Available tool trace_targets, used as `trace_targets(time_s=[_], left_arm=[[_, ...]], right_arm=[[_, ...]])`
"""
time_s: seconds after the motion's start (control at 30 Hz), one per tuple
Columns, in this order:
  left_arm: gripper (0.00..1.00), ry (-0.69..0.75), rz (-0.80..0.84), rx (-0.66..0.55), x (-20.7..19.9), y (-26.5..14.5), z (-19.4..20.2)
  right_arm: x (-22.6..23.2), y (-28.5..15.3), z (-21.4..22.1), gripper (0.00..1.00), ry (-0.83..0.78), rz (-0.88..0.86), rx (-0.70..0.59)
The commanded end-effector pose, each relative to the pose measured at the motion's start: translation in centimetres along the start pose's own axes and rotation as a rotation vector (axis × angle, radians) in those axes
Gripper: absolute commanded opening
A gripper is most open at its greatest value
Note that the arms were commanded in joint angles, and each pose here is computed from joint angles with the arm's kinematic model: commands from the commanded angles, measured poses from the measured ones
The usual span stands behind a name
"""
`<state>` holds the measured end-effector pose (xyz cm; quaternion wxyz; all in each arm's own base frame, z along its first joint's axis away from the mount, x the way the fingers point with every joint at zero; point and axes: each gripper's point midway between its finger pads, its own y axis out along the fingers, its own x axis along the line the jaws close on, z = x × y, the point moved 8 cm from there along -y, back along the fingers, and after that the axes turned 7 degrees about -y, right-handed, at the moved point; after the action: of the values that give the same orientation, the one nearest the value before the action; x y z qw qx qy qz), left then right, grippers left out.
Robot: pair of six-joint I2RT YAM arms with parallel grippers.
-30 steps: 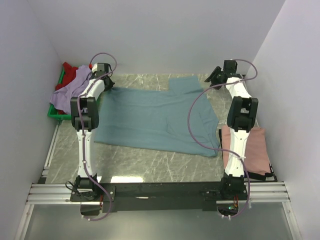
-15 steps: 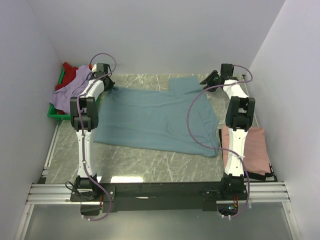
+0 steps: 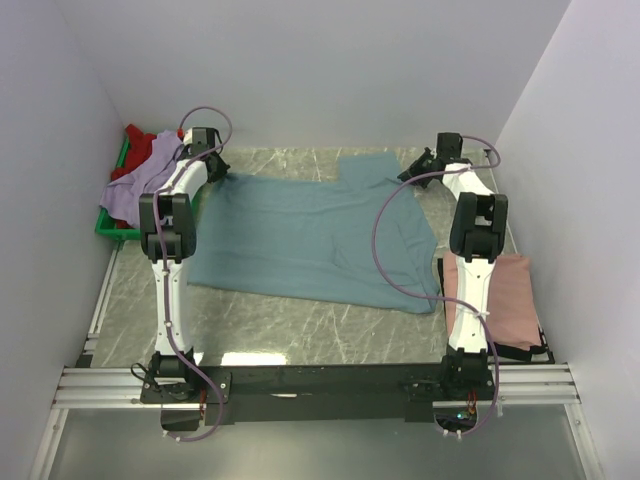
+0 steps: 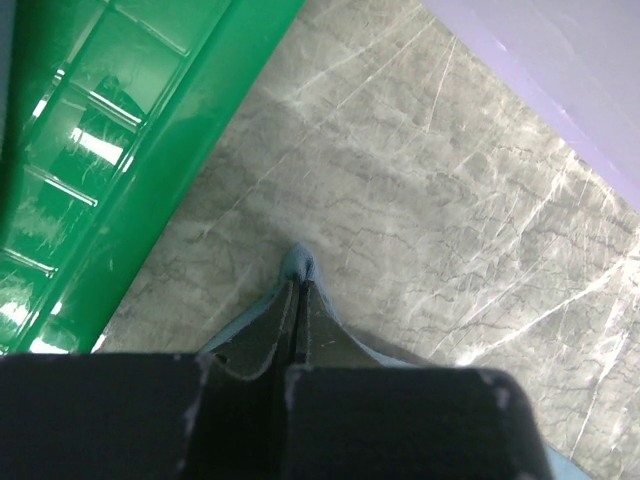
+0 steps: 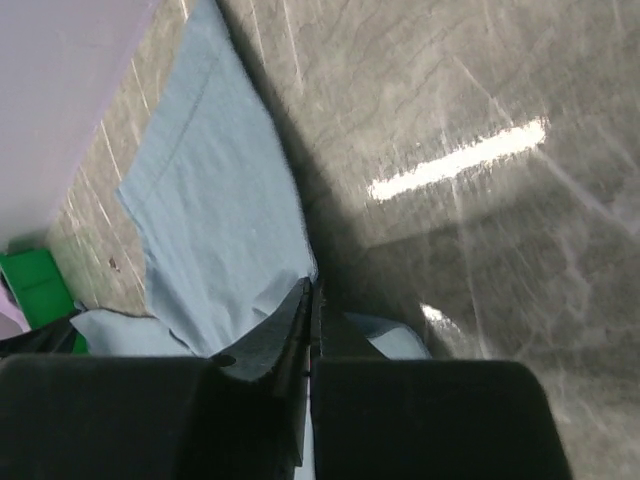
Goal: Fold and stack the t-shirts
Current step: Fold the tshirt
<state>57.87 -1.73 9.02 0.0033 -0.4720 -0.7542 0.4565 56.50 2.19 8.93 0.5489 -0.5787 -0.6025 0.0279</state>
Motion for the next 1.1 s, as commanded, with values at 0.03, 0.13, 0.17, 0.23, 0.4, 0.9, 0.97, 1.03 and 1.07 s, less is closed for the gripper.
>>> trace_targets(time_s=[0.03,0.13,0.17,0.23,0.4,0.9,0.97,1.03,1.07], left_arm=[[0.0,-0.024,0.074,-0.064,-1.8,-3.3,-2.9],[0.0,-0.03,0.086,-0.076,-2.0,-3.6,-3.3],[0.0,-0.031,0.09,-0.08,-2.1,-3.8,-3.4],[0.0,-0.032,0.095,-0.088,-2.2,-4.0,-3.6],[0.0,-0.058,0.097,-0.119,-1.5,-4.7,-5.1],[0.0,-0.1,0.117,-0.124,-0.2,-6.5,-5.7],[0.0,-0.105,0.131,-0.135,-0.1,-7.2,-6.0],[0.0,-0.111,0.131,-0.133,0.1,-7.9,-5.6],[0.0,-0.113,0.129,-0.13,0.3,-8.1,-5.5]], right_arm=[[3.5,-4.3,-2.7,0.0,-0.054,-0.083,-0.122],[4.3,-5.8,-3.4,0.0,-0.067,-0.111,-0.172],[4.5,-6.2,-3.5,0.0,-0.07,-0.116,-0.181],[4.9,-7.5,-4.0,0.0,-0.075,-0.133,-0.214],[5.6,-9.6,-4.3,0.0,-0.091,-0.161,-0.252],[5.0,-13.8,-0.6,0.0,-0.103,-0.166,-0.25],[5.5,-15.0,-0.3,0.0,-0.11,-0.18,-0.268],[5.2,-15.8,0.6,0.0,-0.105,-0.175,-0.263],[5.1,-16.0,1.0,0.0,-0.102,-0.173,-0.261]])
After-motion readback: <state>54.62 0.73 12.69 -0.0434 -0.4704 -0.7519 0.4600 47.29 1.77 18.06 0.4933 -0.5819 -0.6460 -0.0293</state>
